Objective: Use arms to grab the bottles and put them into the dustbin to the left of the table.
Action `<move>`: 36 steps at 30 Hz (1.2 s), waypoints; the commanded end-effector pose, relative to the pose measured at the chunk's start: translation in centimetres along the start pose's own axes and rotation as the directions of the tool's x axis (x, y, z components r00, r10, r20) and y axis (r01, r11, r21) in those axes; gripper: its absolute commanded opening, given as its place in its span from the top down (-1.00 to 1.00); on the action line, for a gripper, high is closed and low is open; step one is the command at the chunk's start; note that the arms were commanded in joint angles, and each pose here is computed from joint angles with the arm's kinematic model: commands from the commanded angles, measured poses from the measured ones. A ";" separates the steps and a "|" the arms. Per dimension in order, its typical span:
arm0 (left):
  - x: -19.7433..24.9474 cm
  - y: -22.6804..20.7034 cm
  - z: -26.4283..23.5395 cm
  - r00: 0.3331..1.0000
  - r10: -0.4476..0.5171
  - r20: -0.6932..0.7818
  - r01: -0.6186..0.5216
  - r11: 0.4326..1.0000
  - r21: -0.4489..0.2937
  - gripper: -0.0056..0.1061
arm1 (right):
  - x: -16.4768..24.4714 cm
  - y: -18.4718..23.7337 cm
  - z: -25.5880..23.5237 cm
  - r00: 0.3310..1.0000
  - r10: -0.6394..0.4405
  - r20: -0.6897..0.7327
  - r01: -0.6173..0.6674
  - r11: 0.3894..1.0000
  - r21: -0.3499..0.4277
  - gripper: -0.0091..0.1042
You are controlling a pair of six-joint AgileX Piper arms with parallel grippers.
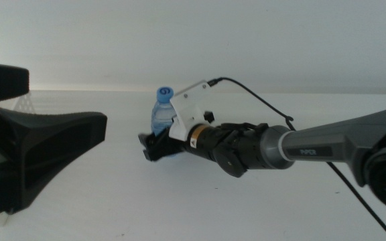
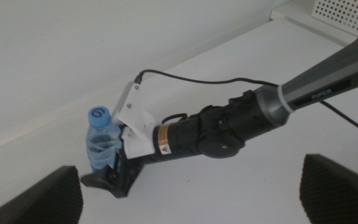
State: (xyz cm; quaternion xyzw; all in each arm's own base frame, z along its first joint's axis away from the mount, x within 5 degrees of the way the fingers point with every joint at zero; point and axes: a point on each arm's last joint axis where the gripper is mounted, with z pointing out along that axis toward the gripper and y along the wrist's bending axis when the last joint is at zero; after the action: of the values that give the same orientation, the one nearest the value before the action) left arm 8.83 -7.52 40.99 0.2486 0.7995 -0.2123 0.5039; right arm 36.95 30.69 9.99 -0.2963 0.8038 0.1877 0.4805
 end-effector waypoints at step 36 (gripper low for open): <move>-0.1 -0.1 0.0 1.000 -0.002 0.016 0.002 1.000 0.010 -0.78 | -8.9 0.7 -43.0 0.994 0.035 -0.102 -0.026 0.996 0.089 -0.80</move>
State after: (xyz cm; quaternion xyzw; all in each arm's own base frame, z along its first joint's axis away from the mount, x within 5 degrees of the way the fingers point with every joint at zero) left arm 8.83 -7.52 40.99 0.2486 0.7995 -0.2123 0.5039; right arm 12.50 9.62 37.06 -0.2657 0.8526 0.1408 0.4274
